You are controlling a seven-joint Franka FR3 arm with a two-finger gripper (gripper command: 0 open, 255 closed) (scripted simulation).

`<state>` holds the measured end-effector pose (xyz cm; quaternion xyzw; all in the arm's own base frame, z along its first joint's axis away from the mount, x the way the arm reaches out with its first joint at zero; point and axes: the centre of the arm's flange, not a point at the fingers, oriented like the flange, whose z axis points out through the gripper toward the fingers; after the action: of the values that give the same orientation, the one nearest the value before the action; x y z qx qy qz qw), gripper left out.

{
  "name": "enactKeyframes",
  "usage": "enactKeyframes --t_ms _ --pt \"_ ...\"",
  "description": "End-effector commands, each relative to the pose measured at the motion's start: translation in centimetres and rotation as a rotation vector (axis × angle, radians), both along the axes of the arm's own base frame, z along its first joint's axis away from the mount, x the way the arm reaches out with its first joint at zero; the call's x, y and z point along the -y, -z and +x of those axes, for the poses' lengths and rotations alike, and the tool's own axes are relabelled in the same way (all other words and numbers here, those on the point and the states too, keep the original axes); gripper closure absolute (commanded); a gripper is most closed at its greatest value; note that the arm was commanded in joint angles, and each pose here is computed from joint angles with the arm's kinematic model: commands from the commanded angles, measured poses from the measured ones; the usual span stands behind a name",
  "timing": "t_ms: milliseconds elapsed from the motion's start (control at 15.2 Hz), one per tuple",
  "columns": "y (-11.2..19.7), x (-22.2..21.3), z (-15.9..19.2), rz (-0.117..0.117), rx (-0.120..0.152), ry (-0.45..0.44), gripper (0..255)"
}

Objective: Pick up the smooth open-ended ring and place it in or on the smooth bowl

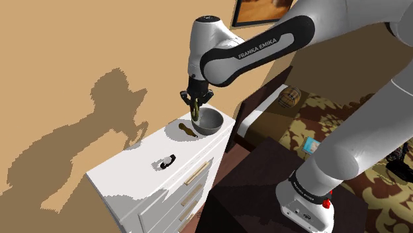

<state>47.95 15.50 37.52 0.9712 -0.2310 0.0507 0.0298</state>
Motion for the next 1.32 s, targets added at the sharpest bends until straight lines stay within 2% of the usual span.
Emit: enactKeyframes --t_ms 0,528,1254 --pt "-0.6 2.5 0.5 0.0 0.0 -0.002 255" --pt "-1.7 13.6 2.4 0.0 0.0 -0.002 255" --pt "4.1 13.6 2.4 0.0 0.0 -0.002 255"
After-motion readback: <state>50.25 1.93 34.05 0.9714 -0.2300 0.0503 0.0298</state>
